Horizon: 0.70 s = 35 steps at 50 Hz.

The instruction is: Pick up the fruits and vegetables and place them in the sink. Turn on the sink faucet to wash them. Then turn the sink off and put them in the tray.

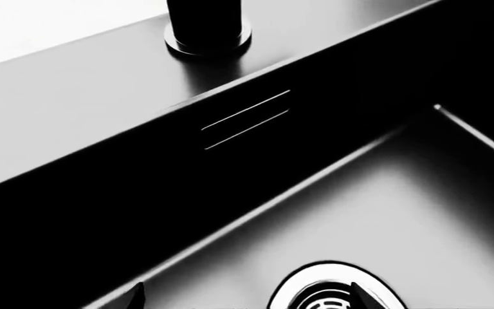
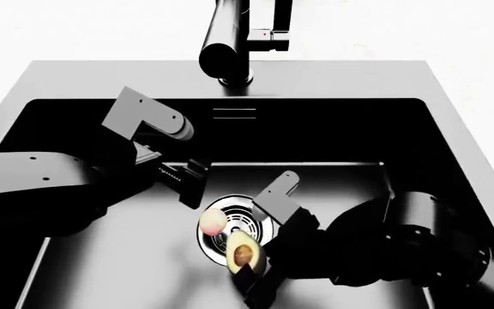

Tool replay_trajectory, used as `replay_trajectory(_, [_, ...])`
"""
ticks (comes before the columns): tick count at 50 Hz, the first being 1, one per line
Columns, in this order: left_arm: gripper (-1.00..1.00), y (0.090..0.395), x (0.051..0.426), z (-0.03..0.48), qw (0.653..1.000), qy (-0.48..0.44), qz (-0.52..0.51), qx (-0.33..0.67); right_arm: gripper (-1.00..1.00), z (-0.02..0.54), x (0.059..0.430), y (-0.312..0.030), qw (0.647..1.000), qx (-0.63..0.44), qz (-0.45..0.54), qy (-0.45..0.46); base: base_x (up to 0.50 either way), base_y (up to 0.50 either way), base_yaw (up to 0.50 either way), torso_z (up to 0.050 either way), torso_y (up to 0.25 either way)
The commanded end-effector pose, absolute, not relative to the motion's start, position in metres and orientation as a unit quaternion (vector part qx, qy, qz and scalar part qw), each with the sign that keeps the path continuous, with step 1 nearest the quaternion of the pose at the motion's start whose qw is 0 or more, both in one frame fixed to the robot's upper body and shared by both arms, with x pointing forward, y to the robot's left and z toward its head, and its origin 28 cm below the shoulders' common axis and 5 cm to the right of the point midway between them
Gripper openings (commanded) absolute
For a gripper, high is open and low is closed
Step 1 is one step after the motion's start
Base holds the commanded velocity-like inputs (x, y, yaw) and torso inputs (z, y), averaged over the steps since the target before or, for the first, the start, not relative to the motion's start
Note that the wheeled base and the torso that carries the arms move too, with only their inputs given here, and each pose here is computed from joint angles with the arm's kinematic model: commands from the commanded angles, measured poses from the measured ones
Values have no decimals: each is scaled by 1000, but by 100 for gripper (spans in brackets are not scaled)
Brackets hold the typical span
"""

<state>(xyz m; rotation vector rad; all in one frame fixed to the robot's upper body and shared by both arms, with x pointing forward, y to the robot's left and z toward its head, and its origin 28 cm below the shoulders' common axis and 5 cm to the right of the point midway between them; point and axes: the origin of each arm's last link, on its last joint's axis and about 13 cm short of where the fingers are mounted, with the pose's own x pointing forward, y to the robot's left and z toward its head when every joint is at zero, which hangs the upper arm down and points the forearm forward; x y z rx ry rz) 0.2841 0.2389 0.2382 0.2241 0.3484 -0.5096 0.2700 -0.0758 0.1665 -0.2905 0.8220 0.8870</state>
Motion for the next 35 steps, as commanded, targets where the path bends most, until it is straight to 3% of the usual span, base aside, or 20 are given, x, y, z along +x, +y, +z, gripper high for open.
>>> replay_trajectory(1, [100, 240, 283, 239, 945, 173, -254, 112, -100, 186, 249, -88, 829, -147, 402, 360, 0, 0, 0, 0, 0])
replay_trajectory(19, [100, 233, 275, 232, 924, 226, -297, 86, -100, 211, 246, -112, 871, -141, 339, 326, 0, 0, 0, 0, 0])
replay_trajectory(35, [100, 220, 302, 196, 906, 268, -306, 115, -100, 219, 245, -116, 884, -139, 324, 308, 0, 0, 0, 0, 0])
